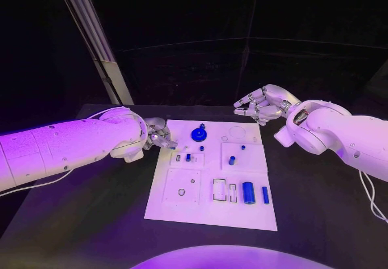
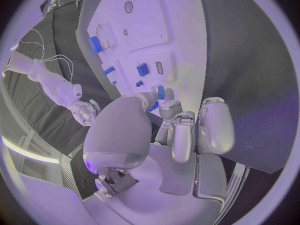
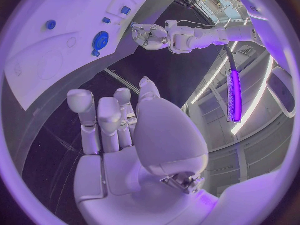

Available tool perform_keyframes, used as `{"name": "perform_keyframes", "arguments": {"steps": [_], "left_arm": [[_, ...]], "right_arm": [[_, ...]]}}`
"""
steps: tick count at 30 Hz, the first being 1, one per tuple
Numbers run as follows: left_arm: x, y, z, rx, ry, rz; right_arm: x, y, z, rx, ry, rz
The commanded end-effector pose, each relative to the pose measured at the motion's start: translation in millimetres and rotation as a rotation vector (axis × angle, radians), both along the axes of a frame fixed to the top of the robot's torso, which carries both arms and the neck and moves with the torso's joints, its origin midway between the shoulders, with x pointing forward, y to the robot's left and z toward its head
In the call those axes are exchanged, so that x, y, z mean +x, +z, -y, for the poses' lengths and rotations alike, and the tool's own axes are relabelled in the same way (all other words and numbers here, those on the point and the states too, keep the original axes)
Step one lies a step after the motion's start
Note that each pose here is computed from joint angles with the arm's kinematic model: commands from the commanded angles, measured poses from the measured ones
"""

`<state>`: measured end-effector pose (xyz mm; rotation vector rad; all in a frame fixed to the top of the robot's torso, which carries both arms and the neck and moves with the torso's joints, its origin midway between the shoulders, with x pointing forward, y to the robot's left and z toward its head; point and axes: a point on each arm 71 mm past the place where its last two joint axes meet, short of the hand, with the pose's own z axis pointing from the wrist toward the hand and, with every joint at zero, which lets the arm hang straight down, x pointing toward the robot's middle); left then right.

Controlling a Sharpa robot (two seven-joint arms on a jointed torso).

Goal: Assemble the parts on the task board

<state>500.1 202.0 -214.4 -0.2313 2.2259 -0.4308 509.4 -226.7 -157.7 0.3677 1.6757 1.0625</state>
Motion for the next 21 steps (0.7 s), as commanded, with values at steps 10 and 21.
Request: {"name": "perform_keyframes", "arguments": {"steps": [10, 21], "left_arm": [[-11.3, -5.7, 9.4, 0.019, -0.033, 0.044], [-15.2, -12.4, 15.3, 0.045, -0.07, -0.003]], "right_arm": [[0.3, 2.6, -1, 0.012, 0.003, 0.027], [0.3, 2.5, -2, 0.013, 0.006, 0.027]]}}
